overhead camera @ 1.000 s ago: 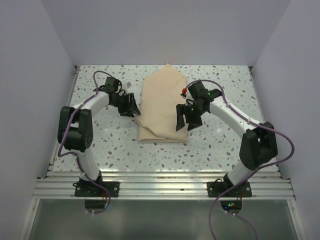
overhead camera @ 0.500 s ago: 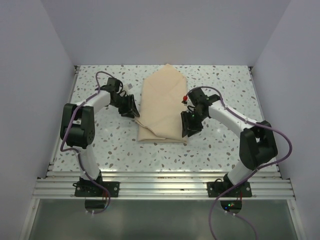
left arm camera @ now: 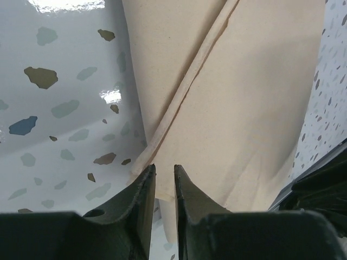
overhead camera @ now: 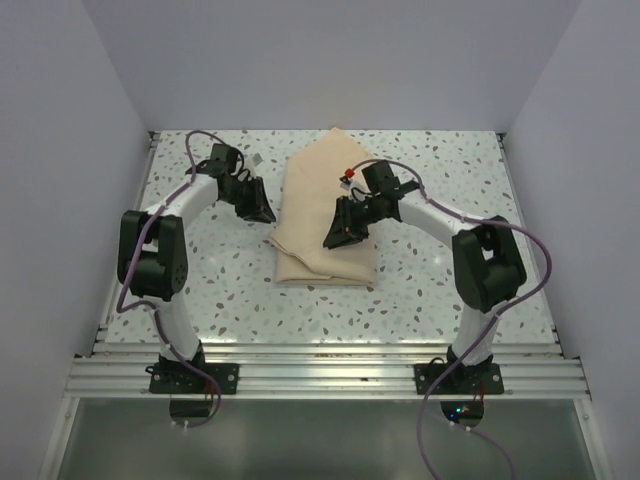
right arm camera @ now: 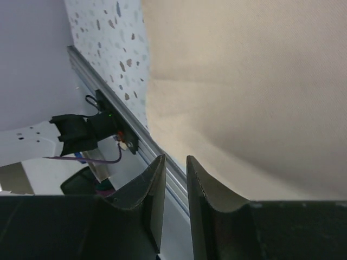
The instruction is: Prepare the surgical pack
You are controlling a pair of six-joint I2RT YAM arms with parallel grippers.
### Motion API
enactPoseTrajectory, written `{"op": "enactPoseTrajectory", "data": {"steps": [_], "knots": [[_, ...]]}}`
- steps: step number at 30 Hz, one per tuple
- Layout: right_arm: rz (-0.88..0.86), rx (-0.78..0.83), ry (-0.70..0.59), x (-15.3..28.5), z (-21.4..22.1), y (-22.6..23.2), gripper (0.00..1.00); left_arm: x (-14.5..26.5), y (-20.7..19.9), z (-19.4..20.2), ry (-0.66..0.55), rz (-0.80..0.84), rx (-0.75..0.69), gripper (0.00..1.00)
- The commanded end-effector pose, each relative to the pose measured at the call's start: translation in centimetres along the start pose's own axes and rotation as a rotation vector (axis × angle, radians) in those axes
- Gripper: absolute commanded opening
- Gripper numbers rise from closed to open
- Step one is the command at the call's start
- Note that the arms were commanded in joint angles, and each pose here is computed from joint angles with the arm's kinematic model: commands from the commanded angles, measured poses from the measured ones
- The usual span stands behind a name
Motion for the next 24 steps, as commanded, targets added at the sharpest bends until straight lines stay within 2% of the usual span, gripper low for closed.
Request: {"op": "enactPoseTrajectory", "data": {"steps": [1, 4, 12, 17, 24], "knots": [[-0.195, 0.044, 0.076, -1.6, -1.2, 3.9, 0.25, 1.3, -0.8, -0.8, -0.062, 0.009, -0.003, 0.23], [-0.166, 0.003, 0.123, -3.0, -0.8, 2.4, 0.2, 1.4, -1.0, -0.8, -0.066, 0.021, -0.002, 0.2], [-0.1, -0.042, 0.181, -3.8, 2.3, -1.9, 0.17, 0.1, -1.0, 0.0, -0.027, 0.063, 0.024, 0.14], [-0.095, -0.034, 0.162, -3.6, 1.9, -1.9, 0.16, 1.1, -2.9, -1.4, -0.051, 0.106, -0.018, 0.14], [-0.107, -0.083, 0.043, -0.1, -0.9, -2.8, 0.15, 1.0, -6.5, -1.5, -0.061, 0.2, -0.046, 0.15]]}}
Point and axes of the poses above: each gripper's point midway between its finger pads, its own x axis back along the fingers, its own y axis along the line the jaws close on, z = x × y, the point moved 8 cm from there along x, back along the fingers, and after that the axes turned 10 degrees about -x, right-handed, at the moved point
